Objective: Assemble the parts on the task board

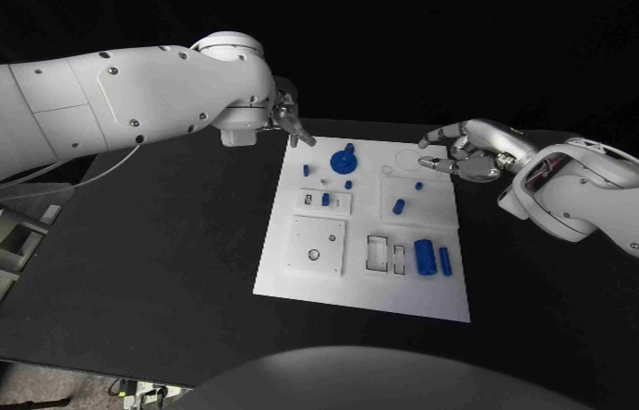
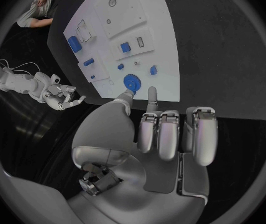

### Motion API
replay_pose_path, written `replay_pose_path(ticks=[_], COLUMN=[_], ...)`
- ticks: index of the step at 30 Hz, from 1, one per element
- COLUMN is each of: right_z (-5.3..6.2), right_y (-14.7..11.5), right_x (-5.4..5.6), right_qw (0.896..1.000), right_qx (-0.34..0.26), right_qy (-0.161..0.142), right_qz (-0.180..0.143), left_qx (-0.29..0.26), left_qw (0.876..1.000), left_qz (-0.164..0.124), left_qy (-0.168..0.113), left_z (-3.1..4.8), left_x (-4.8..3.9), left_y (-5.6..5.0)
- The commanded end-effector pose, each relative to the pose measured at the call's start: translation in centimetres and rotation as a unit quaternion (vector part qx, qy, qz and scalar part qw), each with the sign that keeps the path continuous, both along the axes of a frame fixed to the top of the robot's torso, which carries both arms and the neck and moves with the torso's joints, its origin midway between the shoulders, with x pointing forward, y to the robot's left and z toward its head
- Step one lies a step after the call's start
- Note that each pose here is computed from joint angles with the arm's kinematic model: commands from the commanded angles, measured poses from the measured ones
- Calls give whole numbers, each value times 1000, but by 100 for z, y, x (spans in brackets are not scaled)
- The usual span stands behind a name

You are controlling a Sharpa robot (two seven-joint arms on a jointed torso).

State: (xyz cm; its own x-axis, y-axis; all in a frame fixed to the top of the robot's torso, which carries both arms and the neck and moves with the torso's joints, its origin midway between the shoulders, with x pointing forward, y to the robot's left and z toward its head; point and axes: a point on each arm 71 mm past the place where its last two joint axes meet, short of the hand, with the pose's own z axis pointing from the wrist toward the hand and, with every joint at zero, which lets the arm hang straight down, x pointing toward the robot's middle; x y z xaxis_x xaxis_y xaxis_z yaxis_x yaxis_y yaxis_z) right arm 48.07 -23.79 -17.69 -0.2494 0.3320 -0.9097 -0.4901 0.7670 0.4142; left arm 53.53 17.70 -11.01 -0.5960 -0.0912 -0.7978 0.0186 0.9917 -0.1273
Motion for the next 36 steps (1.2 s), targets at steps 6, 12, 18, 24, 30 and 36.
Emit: replay_pose_path(ticks=[6,12,18,24,30,36], right_z=[-13,-12,-12,-11,-11,-13], right_y=[28,27,23,40,45,52], right_x=[-15,-24,-22,-23,-21,-19], right_qw=[1000,1000,1000,1000,1000,1000], right_qx=[-5,-4,-4,-4,-4,-4], right_qy=[7,7,7,7,7,8], right_qz=[8,9,9,12,13,13], left_qx=[42,59,74,83,91,86], left_qw=[998,998,997,997,996,996], left_qz=[-12,-11,-4,1,-1,2], left_qy=[38,28,13,8,9,16], left_z=[-192,-289,-338,-381,-418,-467], left_x=[160,231,288,318,324,320], left_y=[-122,-200,-192,-184,-207,-212])
